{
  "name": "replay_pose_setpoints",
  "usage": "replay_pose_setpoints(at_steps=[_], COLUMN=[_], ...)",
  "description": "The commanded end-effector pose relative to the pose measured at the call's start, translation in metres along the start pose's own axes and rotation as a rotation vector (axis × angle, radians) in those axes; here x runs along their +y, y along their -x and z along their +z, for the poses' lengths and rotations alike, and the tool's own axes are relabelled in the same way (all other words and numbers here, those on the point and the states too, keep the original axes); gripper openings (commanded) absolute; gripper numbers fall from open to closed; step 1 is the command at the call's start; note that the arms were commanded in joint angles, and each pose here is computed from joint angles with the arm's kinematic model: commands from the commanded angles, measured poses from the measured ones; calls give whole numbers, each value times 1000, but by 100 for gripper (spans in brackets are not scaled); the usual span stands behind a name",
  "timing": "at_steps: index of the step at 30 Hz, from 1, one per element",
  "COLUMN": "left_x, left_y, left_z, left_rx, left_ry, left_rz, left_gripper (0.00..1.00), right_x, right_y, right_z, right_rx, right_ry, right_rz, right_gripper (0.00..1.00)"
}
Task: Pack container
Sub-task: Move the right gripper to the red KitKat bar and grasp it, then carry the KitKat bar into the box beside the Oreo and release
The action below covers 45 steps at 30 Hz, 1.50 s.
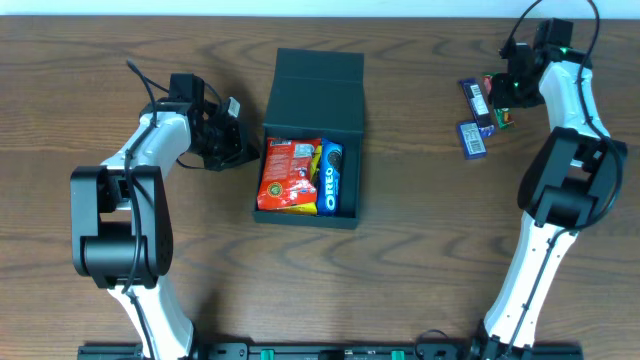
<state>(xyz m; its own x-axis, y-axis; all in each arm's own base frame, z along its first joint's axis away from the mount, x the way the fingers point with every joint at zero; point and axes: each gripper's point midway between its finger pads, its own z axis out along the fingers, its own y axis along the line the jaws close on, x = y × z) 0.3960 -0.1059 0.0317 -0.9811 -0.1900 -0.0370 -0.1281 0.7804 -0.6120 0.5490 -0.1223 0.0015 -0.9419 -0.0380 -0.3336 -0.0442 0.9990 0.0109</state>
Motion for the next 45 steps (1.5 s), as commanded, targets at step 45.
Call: replay_pose_setpoints(at_steps=[45], left_x=[-1], left_y=[4], left_z=[-7], left_rx=[-23], left_ry=[18], left_rz=[28], left_gripper=[6], right_x=[296], right_y=[-24], right_z=[-188], right_rx=[137], right_ry=[228], right_rz=[147], right_gripper=[1])
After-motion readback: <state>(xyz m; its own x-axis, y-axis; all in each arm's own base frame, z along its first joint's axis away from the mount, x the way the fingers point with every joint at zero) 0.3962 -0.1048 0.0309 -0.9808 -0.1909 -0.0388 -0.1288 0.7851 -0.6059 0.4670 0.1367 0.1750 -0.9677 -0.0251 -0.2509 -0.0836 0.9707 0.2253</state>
